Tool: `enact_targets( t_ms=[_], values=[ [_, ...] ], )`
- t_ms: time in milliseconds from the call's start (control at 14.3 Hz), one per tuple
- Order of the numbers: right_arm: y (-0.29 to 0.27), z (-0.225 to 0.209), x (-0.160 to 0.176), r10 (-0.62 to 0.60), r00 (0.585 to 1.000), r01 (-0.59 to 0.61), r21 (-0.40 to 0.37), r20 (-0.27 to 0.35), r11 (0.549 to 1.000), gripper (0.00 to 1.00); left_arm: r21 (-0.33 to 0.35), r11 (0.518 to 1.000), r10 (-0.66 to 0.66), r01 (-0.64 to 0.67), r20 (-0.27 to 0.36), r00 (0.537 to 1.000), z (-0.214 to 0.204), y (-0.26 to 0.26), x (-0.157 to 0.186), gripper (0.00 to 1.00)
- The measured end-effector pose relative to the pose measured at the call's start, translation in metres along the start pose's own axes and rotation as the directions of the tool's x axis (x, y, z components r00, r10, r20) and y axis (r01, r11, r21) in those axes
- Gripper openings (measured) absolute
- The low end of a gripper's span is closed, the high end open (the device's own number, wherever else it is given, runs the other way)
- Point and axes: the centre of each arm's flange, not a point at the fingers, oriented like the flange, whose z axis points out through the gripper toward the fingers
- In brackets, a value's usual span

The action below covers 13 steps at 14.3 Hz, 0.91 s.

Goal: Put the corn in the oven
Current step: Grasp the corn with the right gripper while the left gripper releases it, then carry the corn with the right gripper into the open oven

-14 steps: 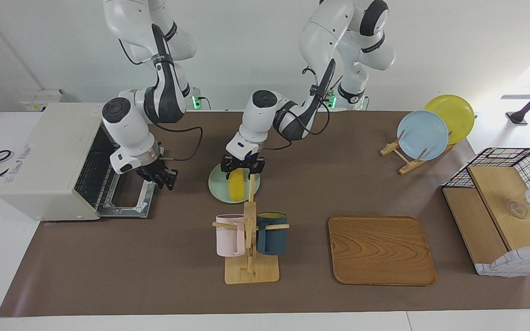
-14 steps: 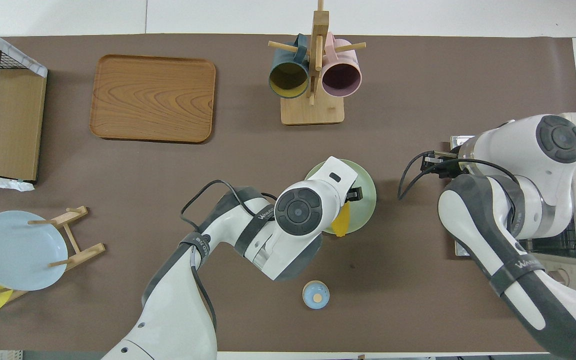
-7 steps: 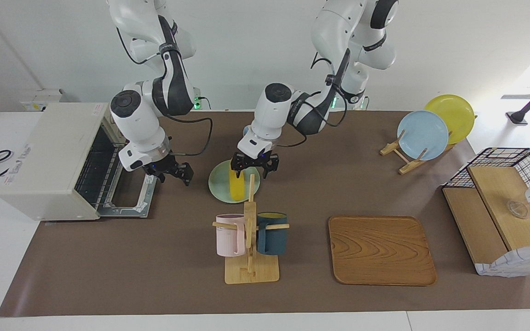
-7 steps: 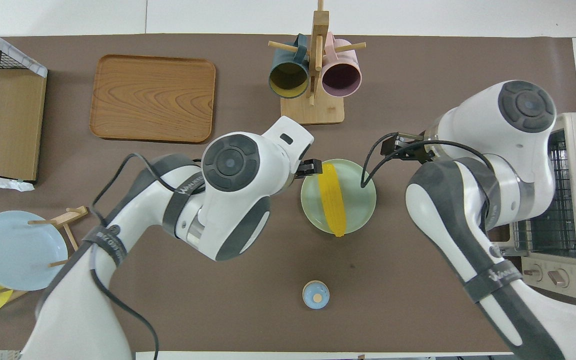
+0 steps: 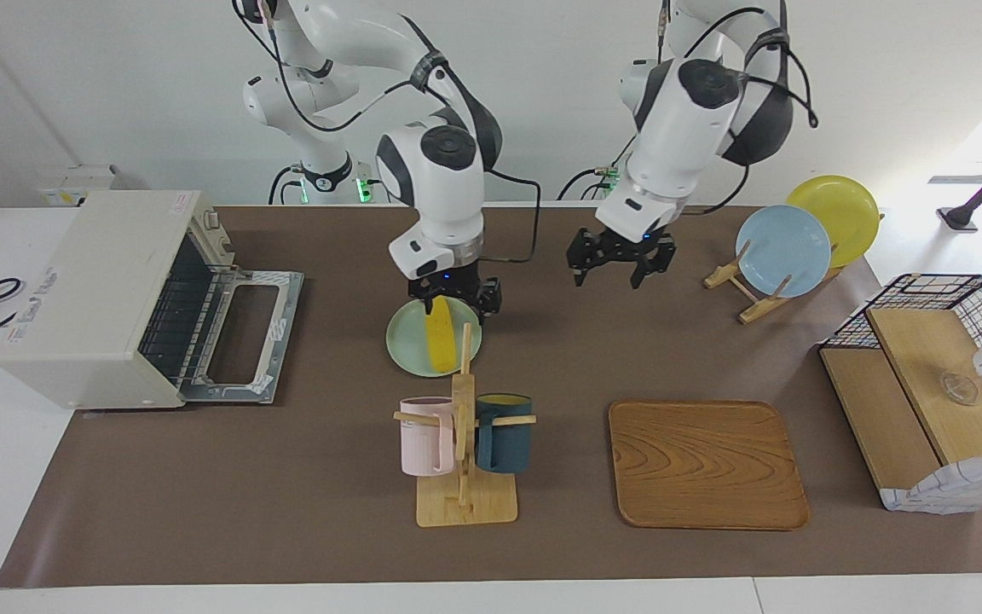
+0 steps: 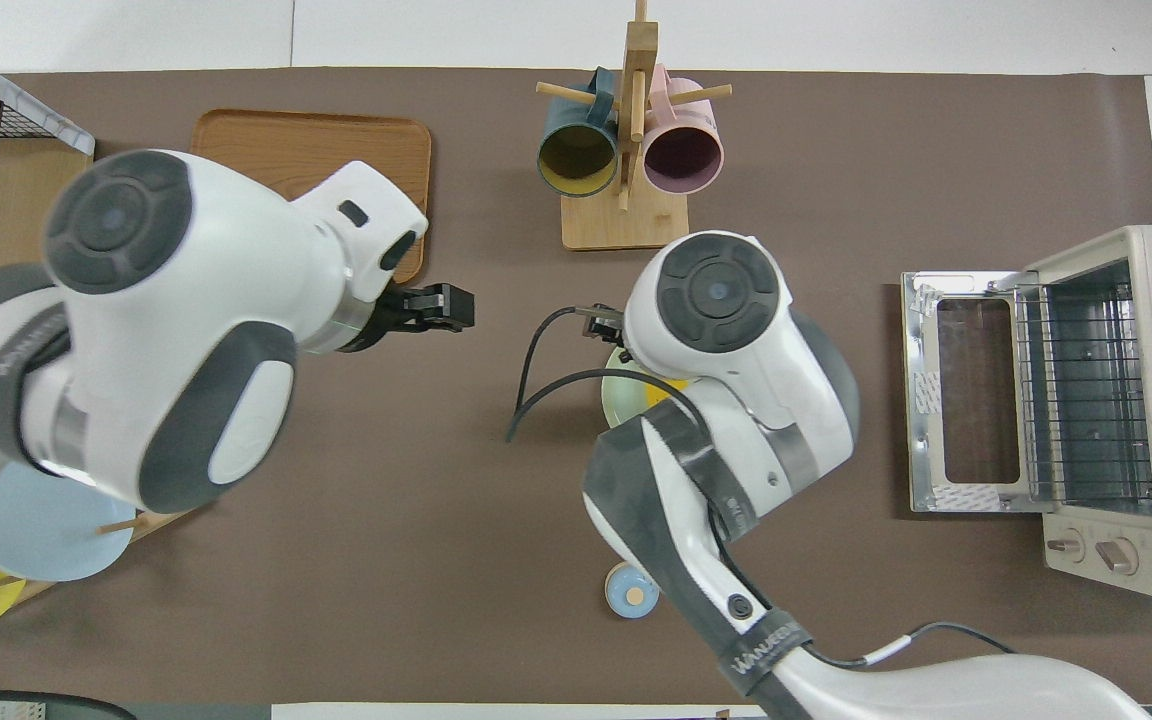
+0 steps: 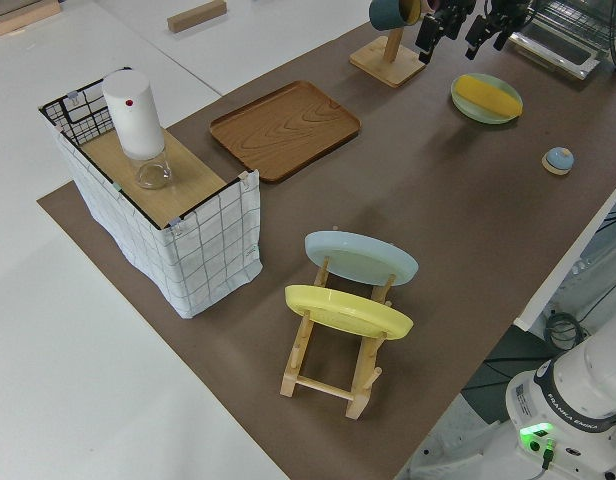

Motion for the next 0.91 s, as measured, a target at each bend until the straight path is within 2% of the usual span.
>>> enact_targets(
  t_ms=[140,210,421,841,911],
  values=[
    [-0.025,0.037,-0.008,-0.019,1.0,0.018,-0.032,-0.02,0.999,1.0,0.008,1.0,0.012,-0.012,0.01,1.0,-0.029,-0.05,-0.001,1.0],
    [-0.028,0.053,-0.008,-0.025,0.999,0.024,-0.041,-0.022,0.999,0.93,0.011,1.0,0.01,-0.01,0.018,1.0,-0.042,-0.07,-0.003,1.0],
    [-0.028,0.074,-0.005,-0.024,0.999,0.023,-0.036,-0.026,0.999,0.57,0.066,0.998,0.001,-0.003,0.036,0.999,-0.082,-0.11,-0.016,1.0],
    [-0.016,0.093,-0.017,-0.028,1.0,0.028,-0.068,0.004,0.997,0.55,0.084,0.996,-0.024,0.017,0.075,0.997,-0.112,-0.123,-0.045,1.0],
    [-0.014,0.095,-0.018,-0.028,1.0,0.029,-0.072,0.007,0.997,0.49,0.085,0.996,-0.024,0.017,0.077,0.997,-0.111,-0.123,-0.045,1.0]
  ],
)
